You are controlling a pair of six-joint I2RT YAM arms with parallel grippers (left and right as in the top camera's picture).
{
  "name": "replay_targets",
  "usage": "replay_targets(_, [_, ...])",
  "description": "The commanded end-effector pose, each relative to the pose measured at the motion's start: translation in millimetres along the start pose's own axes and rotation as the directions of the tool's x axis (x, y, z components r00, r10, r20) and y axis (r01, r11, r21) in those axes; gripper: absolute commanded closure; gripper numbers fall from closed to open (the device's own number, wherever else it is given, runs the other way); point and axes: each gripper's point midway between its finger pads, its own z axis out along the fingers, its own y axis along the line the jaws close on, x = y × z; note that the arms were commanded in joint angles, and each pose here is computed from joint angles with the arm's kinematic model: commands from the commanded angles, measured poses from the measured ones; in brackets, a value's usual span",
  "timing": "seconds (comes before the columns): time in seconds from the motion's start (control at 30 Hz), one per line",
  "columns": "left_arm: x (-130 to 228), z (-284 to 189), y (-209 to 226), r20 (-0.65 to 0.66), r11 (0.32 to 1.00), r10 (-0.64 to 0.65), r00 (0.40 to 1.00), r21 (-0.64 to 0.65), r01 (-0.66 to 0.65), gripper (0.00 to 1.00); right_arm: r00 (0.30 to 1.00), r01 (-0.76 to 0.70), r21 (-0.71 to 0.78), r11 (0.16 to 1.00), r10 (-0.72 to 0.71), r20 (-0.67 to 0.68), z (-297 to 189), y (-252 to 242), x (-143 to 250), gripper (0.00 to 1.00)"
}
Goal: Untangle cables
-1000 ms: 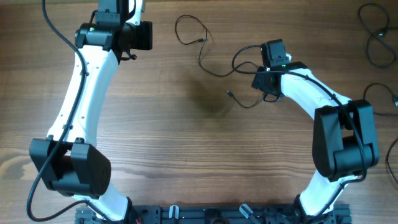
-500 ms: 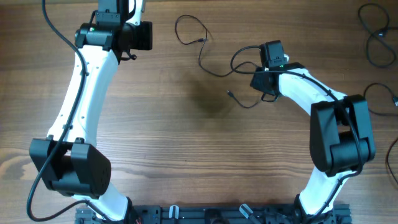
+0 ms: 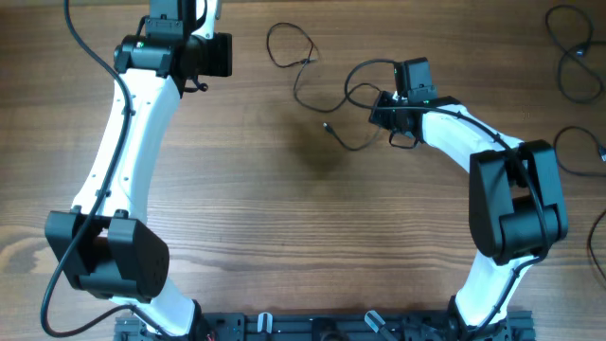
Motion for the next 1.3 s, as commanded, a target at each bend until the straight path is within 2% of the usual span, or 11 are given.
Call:
replay_targets(0.0, [2, 3, -2, -0.009, 1.000, 0.020, 1.000, 0.012, -0.020, 0.50, 1.000, -0.010, -0.066, 0.998, 0.009, -0.021, 4, 18, -2, 0.96])
replay_targets(0.33, [2, 3, -2, -0.009, 1.000, 0.020, 1.000, 0.012, -0.020, 0.49, 0.991, 0.118, -0.161, 0.980, -0.106, 0.078, -15, 78, -32, 0.95])
replay_targets(0.4, [2, 3, -2, -0.009, 1.000, 0.020, 1.000, 0.012, -0.020, 0.49, 0.988, 0.140, -0.172, 0.975, -0.125, 0.095, -19, 89, -35, 0.90])
replay_targets(0.47, [2, 3, -2, -0.009, 1.000, 0.023, 1.000, 0.012, -0.023, 0.49, 0.983, 0.165, -0.173, 0.971, -0.147, 0.110, -21, 95, -37, 0.90])
replay_targets(0.6, [1, 3, 9, -0.008, 0.998, 0.022, 1.000, -0.056, -0.022, 0.50, 0.958, 0.270, -0.177, 0.947, -0.246, 0.147, -25, 110, -39, 0.88])
replay_targets(0.67, [1, 3, 16, -0.007, 0.995, 0.022, 1.000, -0.094, -0.023, 0.50, 0.950, 0.292, -0.163, 0.942, -0.266, 0.166, -27, 113, -41, 0.84])
replay_targets(0.73, [1, 2, 18, -0.006, 0.994, 0.021, 1.000, -0.105, -0.022, 0.50, 0.944, 0.302, -0.157, 0.940, -0.272, 0.185, -28, 117, -45, 0.74])
replay_targets(0.8, [1, 2, 18, -0.007, 0.994, 0.021, 1.000, -0.105, -0.022, 0.50, 0.941, 0.306, -0.166, 0.937, -0.271, 0.204, -30, 121, -48, 0.52])
replay_targets(0.97, [3, 2, 18, -0.015, 0.994, 0.021, 1.000, -0.104, -0.023, 0.50, 0.936, 0.312, -0.174, 0.934, -0.270, 0.226, -30, 125, -52, 0.41])
replay_targets(1.27, [12, 2, 18, -0.049, 0.994, 0.016, 0.999, -0.104, -0.021, 0.50, 0.943, 0.319, -0.193, 0.928, -0.289, 0.166, 1, 127, -36, 0.38])
